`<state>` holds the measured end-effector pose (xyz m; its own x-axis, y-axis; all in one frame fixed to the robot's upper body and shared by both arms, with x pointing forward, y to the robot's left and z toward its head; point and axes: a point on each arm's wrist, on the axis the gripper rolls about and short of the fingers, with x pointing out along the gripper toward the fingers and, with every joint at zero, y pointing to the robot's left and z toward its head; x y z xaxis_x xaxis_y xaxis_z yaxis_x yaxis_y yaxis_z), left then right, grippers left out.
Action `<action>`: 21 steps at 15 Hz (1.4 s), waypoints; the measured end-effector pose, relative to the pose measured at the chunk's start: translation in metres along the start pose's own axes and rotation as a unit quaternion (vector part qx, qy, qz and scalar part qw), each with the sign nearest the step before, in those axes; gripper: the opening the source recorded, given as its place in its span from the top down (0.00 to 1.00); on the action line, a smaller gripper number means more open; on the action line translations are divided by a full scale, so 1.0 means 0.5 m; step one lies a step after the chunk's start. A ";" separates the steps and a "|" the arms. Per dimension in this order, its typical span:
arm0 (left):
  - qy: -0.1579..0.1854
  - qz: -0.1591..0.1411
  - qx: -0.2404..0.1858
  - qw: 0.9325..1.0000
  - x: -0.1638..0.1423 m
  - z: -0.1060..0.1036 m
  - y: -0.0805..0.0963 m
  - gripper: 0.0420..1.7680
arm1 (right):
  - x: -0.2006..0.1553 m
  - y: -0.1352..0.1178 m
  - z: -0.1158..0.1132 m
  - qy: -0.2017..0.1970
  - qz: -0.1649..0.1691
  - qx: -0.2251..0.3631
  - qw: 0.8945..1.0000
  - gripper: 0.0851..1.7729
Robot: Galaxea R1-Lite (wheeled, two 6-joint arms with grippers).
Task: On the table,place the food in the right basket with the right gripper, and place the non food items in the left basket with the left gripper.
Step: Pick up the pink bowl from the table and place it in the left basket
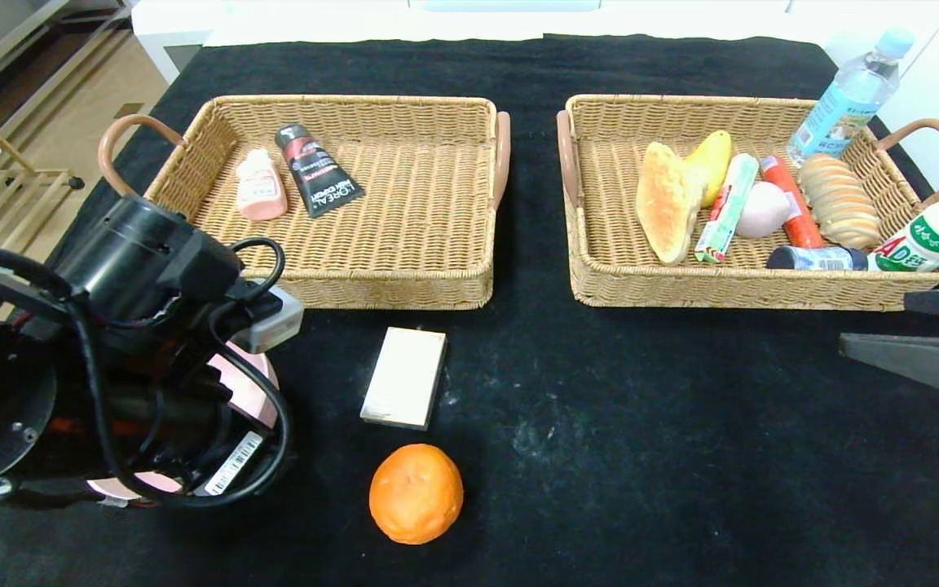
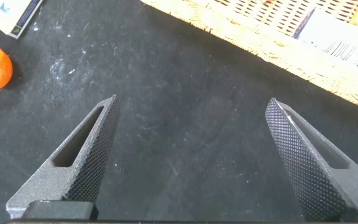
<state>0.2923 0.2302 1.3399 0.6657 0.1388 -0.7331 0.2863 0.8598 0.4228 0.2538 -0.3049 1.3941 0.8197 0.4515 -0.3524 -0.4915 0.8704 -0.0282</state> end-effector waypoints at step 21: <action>0.031 0.040 -0.026 0.998 0.043 0.014 -0.040 0.51 | 0.003 0.000 -0.002 0.003 0.002 0.001 1.000 0.04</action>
<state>0.3056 0.2126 1.3195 0.6408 0.2363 -0.7305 0.1964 0.8694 0.4534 0.2547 -0.3045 1.3925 0.8164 0.4529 -0.3581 -0.4934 0.8694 -0.0252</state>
